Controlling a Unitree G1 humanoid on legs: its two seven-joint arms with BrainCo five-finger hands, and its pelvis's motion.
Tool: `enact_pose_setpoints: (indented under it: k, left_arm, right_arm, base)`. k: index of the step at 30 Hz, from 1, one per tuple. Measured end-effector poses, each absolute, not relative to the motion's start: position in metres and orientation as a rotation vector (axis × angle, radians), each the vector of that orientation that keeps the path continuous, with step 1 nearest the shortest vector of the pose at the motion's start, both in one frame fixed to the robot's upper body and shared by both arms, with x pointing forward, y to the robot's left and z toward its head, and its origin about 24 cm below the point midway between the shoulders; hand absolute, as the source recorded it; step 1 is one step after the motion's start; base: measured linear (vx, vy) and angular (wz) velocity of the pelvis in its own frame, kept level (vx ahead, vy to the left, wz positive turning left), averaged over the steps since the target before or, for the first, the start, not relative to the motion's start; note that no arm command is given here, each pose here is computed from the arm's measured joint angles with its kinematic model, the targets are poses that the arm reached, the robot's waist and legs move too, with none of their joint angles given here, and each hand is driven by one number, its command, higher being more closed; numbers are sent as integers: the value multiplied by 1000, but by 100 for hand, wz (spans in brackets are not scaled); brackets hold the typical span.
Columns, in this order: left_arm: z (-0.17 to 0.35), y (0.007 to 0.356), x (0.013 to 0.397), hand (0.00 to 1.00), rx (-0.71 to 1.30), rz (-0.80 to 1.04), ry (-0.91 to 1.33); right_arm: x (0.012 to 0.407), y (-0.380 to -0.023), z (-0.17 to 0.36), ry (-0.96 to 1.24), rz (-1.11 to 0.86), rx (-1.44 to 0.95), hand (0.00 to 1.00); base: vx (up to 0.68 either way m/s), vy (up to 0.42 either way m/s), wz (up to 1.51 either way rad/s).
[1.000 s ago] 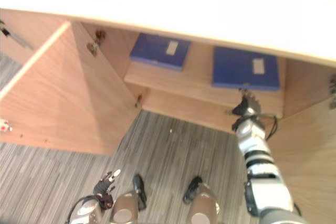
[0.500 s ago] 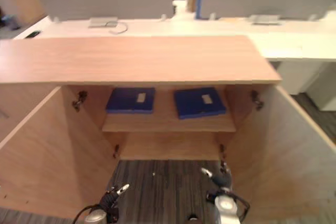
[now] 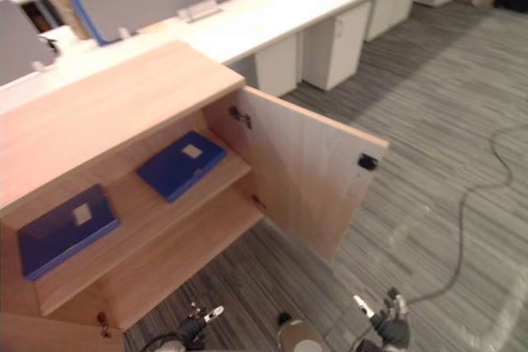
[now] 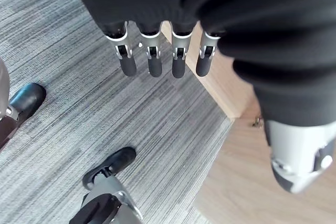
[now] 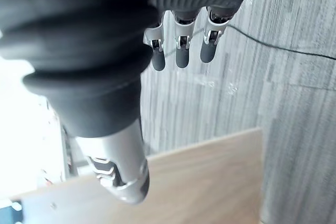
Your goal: Walk over to the cabinet, pick up the folder, carry it to the office cabinet, place the folder inside the office cabinet, then close the office cabinet door
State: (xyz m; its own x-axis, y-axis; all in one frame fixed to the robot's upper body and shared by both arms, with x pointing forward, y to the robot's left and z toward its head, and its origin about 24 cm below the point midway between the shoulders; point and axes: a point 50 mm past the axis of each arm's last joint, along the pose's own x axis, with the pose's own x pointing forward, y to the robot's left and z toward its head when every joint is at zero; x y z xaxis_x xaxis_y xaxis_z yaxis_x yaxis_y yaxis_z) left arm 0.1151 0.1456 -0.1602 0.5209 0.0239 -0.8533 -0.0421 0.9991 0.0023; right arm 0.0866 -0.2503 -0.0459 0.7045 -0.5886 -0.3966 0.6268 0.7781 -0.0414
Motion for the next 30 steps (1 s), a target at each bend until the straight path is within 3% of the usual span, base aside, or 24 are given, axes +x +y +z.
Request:
enact_pose_setpoints:
  k: [7,18,24,30]
  left_arm:
    - [-159,143,114,0,-35,48,1002]
    - [-152,164,126,0,-46,129,938]
    - [-155,183,108,0,-64,211,979]
    - [-147,204,119,0,-21,217,928]
  right_arm:
    - [94,-269,-17,263,-792,64,0]
    - [144,-307,25,5,-902,32,0]
    - [189,-321,50,-116,-857,67,0]
    - [223,-347,76,-179,-813,50,0]
  base:
    - [-4,10,-32]
    - [16,-25,22]
    - [72,-22,-8]
    - [-26,75,31]
